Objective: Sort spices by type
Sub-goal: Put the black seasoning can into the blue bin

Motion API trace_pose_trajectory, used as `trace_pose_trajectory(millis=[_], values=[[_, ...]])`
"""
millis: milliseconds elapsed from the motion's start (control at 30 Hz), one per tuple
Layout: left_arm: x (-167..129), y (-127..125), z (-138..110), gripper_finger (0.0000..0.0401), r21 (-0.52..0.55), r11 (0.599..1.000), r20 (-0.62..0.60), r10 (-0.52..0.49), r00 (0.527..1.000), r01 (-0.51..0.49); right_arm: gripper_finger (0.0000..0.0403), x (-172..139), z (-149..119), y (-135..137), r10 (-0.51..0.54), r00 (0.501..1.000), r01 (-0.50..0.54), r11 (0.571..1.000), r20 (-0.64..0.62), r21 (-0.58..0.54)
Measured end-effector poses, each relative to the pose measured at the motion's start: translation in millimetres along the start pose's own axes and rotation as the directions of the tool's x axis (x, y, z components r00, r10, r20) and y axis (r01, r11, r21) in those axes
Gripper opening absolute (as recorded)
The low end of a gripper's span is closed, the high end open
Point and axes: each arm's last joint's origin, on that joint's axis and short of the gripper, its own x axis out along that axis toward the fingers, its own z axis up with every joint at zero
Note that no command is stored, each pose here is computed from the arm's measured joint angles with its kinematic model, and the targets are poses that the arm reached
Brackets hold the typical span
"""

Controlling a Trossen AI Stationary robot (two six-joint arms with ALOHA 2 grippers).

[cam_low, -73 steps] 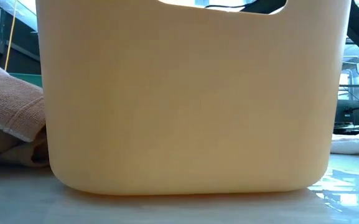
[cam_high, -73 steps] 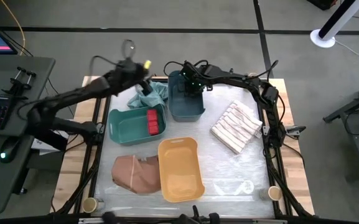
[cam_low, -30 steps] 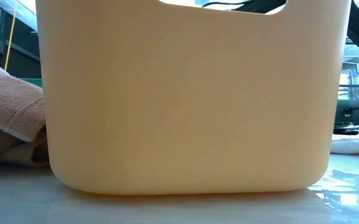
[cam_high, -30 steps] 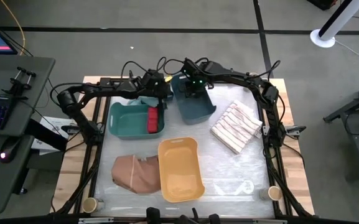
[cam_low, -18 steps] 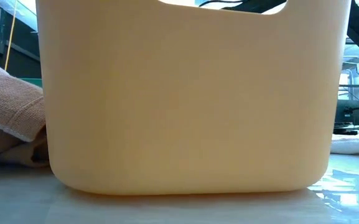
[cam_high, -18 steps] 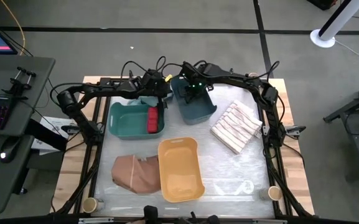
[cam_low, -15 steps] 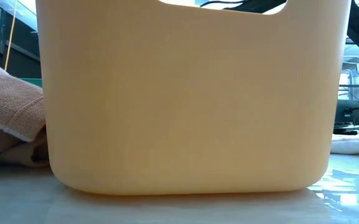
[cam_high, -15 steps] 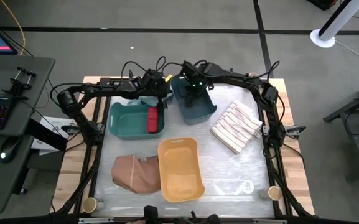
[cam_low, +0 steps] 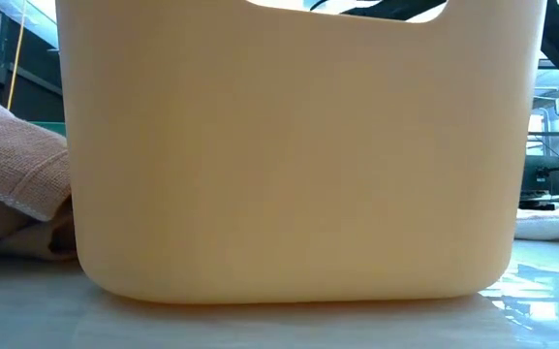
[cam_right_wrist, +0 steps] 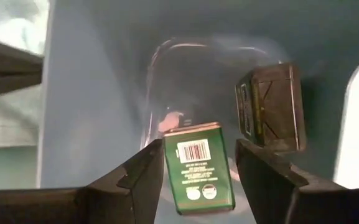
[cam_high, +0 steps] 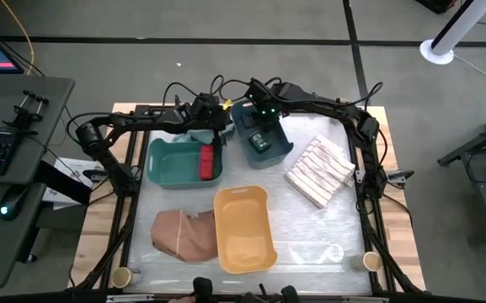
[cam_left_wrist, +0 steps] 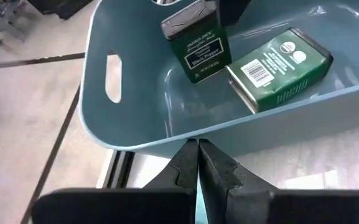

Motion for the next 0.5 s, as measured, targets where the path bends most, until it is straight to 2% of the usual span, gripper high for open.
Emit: trace_pose_trajectory(millis=[267, 500], values=[[-9.5, 4.9, 4.9, 0.0, 0.003, 0.999, 0.019, 0.036, 0.999, -0.036, 0.0194, -2.9, -5.5, 3.4, 0.067, 0.995, -0.071, 0.997, -0.074, -0.041], [-14.7, 13.6, 2.6, 0.0, -0.041, 0.997, 0.016, 0.061, 0.998, -0.06, 0.0194, -4.1, -20.1, 13.6, 0.045, 0.991, -0.063, 0.988, -0.127, -0.142]])
